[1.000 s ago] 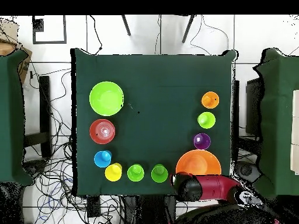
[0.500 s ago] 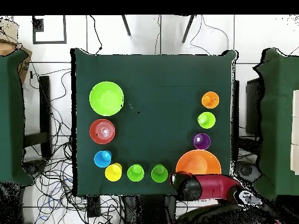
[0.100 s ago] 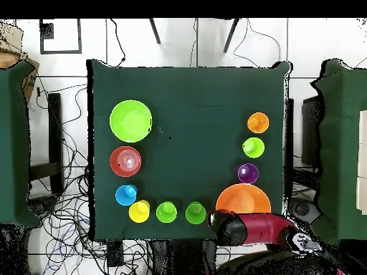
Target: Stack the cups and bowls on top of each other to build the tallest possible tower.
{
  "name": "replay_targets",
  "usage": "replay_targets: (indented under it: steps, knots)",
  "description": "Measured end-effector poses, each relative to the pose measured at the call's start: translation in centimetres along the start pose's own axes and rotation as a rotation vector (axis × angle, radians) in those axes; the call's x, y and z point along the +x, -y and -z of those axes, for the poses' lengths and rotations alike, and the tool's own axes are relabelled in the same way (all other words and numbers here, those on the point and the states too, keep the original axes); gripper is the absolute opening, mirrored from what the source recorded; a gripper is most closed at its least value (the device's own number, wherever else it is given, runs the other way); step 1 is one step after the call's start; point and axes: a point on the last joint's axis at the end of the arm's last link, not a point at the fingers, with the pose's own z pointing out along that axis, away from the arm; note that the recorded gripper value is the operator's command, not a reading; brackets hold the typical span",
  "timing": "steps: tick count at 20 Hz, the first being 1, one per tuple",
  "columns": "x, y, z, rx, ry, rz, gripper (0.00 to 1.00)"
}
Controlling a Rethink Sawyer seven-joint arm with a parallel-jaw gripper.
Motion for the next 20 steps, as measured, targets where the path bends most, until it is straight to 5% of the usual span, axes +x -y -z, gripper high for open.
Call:
replay_targets:
  steps: [20]
  knots:
    - [-0.88,0.62,0.75,0.007,0.028,-0.005,0.00]
